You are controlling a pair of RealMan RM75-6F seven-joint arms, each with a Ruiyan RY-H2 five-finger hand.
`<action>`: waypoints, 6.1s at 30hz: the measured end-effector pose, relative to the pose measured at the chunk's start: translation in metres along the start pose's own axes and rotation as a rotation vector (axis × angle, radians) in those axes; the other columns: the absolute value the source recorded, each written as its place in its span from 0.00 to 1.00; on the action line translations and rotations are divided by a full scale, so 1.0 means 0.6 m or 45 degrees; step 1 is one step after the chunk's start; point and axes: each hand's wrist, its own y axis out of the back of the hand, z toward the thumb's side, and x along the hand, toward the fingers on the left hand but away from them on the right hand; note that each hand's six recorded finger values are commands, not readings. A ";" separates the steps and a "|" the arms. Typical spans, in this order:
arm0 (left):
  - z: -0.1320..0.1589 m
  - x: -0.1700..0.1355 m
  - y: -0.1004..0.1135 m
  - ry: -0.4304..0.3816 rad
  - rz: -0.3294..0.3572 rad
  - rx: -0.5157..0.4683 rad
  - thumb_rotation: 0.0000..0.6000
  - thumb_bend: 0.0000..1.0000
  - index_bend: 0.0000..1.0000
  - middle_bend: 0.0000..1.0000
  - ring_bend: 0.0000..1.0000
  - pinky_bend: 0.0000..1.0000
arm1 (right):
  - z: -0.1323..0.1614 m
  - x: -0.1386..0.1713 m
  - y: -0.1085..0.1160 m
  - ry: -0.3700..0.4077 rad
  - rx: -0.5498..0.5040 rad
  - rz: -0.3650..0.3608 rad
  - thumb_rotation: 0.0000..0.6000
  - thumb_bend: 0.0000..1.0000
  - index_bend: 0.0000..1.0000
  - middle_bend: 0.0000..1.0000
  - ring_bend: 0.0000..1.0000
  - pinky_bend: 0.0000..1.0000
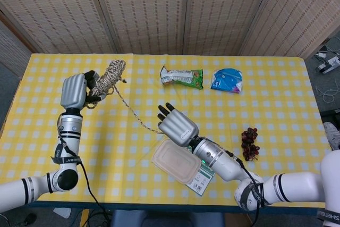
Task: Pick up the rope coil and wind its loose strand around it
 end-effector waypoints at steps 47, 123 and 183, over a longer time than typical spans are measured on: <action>0.100 -0.124 -0.108 -0.593 -0.103 -0.070 1.00 0.25 0.78 0.76 0.57 0.45 | -0.077 -0.110 0.146 -0.278 -0.213 -0.276 1.00 0.51 0.63 0.32 0.15 0.21; 0.035 -0.043 -0.044 -0.175 0.052 0.094 1.00 0.25 0.78 0.77 0.59 0.45 | -0.003 -0.055 0.031 -0.153 0.035 -0.048 1.00 0.51 0.65 0.41 0.20 0.21; 0.088 -0.105 -0.093 -0.355 -0.076 0.064 1.00 0.25 0.78 0.77 0.58 0.45 | -0.019 -0.105 0.163 -0.161 -0.697 -0.250 1.00 0.51 0.66 0.40 0.20 0.21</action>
